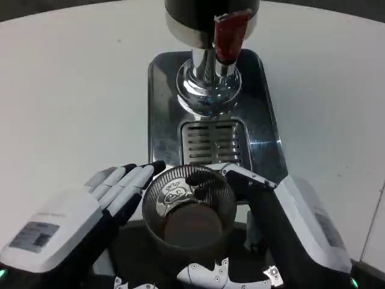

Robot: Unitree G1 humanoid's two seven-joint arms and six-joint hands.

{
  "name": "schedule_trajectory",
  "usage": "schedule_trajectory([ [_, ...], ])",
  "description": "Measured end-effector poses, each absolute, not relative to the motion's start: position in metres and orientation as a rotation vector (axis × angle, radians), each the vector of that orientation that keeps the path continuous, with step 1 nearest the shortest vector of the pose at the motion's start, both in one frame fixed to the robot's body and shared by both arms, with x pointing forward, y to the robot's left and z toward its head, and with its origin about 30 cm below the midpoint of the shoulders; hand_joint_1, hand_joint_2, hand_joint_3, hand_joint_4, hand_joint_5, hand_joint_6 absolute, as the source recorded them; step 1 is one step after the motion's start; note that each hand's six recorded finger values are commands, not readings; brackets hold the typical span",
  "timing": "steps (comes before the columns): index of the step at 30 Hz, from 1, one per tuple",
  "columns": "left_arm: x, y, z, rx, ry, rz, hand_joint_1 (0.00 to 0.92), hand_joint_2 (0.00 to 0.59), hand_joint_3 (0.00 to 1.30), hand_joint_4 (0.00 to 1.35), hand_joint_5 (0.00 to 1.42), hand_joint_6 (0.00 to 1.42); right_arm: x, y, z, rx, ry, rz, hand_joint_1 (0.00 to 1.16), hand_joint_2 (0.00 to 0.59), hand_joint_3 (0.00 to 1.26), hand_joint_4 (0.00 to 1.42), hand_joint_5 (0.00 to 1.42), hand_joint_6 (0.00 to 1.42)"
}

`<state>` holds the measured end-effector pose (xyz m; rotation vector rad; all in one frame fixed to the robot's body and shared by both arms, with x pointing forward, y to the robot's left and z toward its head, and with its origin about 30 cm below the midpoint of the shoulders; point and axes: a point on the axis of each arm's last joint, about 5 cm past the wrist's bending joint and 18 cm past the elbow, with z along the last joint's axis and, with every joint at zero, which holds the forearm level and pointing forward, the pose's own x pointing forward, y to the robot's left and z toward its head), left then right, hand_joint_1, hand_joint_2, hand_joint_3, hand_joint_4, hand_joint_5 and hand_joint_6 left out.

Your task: Grasp the cup under the faucet to collect the drink, then remove the cup.

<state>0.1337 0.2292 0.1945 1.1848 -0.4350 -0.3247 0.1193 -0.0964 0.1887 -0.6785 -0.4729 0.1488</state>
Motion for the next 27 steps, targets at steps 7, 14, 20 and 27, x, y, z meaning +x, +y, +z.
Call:
schedule_trajectory([
  [7, 0.1339, 0.2295, 0.1944, 1.186, -0.433, -0.326, 0.259, 0.093, 0.00, 0.00, 0.00, 0.00, 0.1190, -0.0966, 0.1883, -0.681, -0.470, 0.149, 1.00, 0.182, 0.97, 1.17, 1.13, 1.28],
  [14, 0.1340, 0.2298, 0.1943, 1.190, -0.435, -0.329, 0.266, 0.091, 0.00, 0.00, 0.00, 0.00, 0.1186, -0.0969, 0.1882, -0.687, -0.469, 0.147, 1.00, 0.182, 0.97, 1.17, 1.12, 1.28],
  [20, 0.1342, 0.2304, 0.1939, 1.192, -0.432, -0.332, 0.273, 0.090, 0.00, 0.00, 0.00, 0.00, 0.1186, -0.0969, 0.1883, -0.689, -0.469, 0.148, 1.00, 0.182, 0.97, 1.17, 1.12, 1.28],
  [27, 0.1342, 0.2305, 0.1938, 1.195, -0.437, -0.337, 0.279, 0.089, 0.00, 0.00, 0.00, 0.00, 0.1185, -0.0969, 0.1883, -0.689, -0.468, 0.149, 1.00, 0.182, 0.97, 1.17, 1.13, 1.28],
])
